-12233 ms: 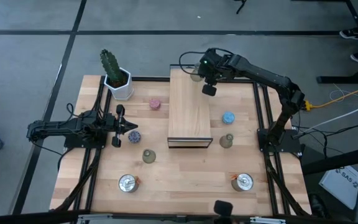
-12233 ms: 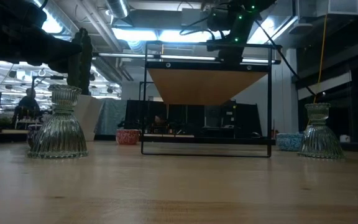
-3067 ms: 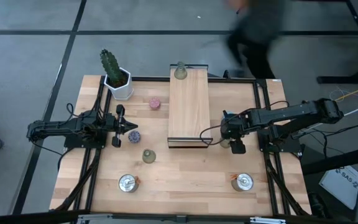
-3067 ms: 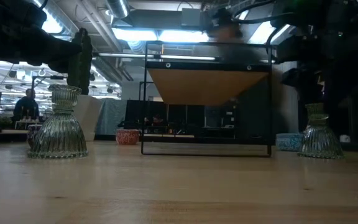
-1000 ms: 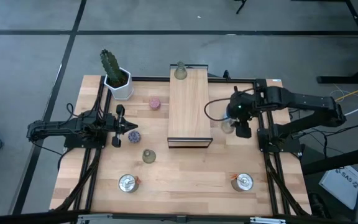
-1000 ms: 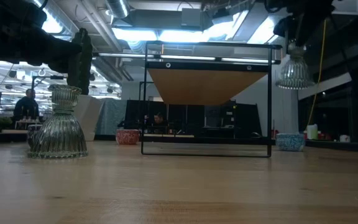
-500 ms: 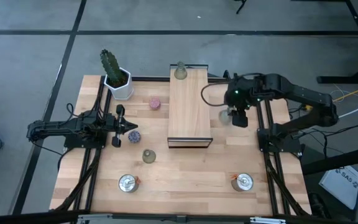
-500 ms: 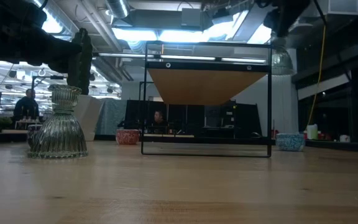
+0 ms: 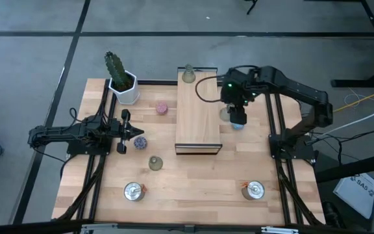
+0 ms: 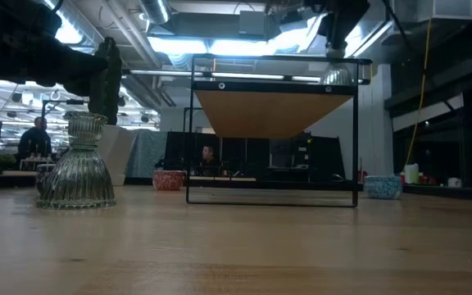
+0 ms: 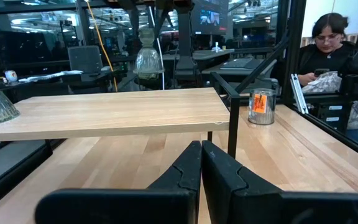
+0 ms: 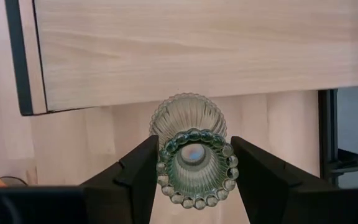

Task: Pick & Place candle stick holders
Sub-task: Put the right transparent candle holder on the shelf

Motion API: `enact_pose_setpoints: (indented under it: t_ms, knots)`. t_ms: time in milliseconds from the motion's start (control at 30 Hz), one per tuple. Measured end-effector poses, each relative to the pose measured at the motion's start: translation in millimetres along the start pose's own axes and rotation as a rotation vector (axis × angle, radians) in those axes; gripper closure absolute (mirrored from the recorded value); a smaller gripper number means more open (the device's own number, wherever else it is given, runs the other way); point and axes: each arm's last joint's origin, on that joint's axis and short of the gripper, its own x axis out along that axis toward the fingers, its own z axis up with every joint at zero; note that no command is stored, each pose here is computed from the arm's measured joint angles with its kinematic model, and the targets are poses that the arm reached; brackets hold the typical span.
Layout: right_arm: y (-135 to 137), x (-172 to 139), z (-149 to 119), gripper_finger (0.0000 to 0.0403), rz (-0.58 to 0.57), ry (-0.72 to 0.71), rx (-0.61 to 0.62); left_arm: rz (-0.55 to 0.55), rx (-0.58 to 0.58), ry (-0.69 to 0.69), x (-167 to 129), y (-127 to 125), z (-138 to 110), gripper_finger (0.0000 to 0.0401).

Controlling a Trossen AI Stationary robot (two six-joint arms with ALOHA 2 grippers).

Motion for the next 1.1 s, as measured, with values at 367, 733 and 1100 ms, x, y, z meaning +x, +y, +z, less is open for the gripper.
enact_pose_setpoints:
  t_ms: [367,733,1100]
  knots:
    - [-8.7,16.2,19.9,0.0214,0.004,0.029,-0.017,0.0,0.0,0.0,0.0,0.0,0.0,0.0395]
    - [-10.7,17.1,20.2,0.0214,0.003,0.032,-0.003,0.0,0.0,0.0,0.0,0.0,0.0,0.0395]
    - [-10.6,17.1,20.3,0.0214,0.002,0.031,0.003,0.0,0.0,0.0,0.0,0.0,-0.1,0.0395]
